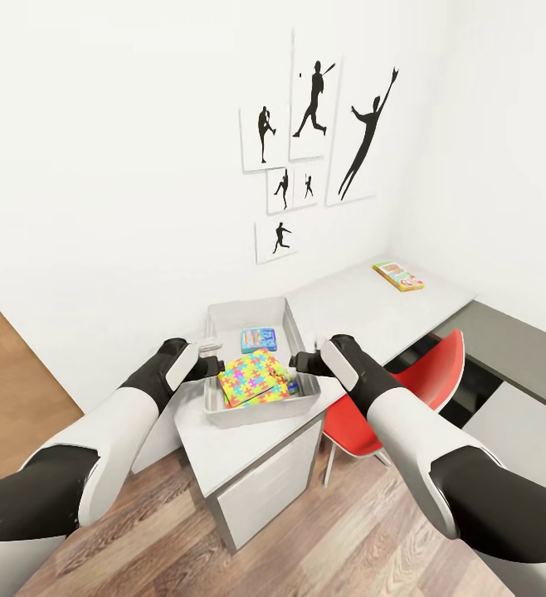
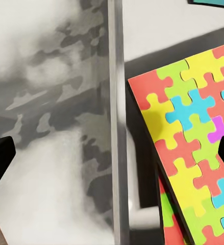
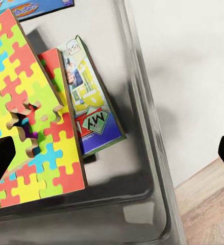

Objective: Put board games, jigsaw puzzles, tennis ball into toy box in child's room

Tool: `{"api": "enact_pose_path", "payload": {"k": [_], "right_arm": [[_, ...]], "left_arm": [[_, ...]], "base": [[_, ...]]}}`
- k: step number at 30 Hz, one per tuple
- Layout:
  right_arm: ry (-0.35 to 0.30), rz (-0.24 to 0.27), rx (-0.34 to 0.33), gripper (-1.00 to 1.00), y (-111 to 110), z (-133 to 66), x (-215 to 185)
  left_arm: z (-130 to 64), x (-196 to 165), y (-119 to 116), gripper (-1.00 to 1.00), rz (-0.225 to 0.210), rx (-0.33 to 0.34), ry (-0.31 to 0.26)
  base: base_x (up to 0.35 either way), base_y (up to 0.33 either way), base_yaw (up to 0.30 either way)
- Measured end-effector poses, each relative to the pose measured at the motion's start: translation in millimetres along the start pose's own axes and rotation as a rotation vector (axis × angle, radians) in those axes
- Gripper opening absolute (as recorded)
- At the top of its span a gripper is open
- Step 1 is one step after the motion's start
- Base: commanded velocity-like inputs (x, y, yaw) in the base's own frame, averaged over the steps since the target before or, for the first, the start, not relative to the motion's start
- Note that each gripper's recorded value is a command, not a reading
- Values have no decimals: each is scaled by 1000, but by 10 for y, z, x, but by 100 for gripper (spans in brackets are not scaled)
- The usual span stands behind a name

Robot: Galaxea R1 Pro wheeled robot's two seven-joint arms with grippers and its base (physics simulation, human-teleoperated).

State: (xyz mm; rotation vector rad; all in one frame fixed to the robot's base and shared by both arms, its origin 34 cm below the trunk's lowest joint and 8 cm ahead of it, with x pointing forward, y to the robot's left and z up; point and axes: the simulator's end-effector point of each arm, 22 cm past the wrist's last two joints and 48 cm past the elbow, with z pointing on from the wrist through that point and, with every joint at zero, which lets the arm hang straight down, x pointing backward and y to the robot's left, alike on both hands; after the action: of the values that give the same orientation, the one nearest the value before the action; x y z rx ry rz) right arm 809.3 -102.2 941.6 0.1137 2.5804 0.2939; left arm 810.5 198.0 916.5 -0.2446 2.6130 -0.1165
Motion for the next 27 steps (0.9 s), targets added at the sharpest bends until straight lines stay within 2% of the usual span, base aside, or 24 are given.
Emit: {"api": "enact_pose_path", "payload": {"k": [27], "right_arm": [[-2, 3, -6, 100, 5, -3, -9]], "left_arm": [[-14, -36, 10, 100, -4, 2, -7]], "base": [[0, 0, 0]]}}
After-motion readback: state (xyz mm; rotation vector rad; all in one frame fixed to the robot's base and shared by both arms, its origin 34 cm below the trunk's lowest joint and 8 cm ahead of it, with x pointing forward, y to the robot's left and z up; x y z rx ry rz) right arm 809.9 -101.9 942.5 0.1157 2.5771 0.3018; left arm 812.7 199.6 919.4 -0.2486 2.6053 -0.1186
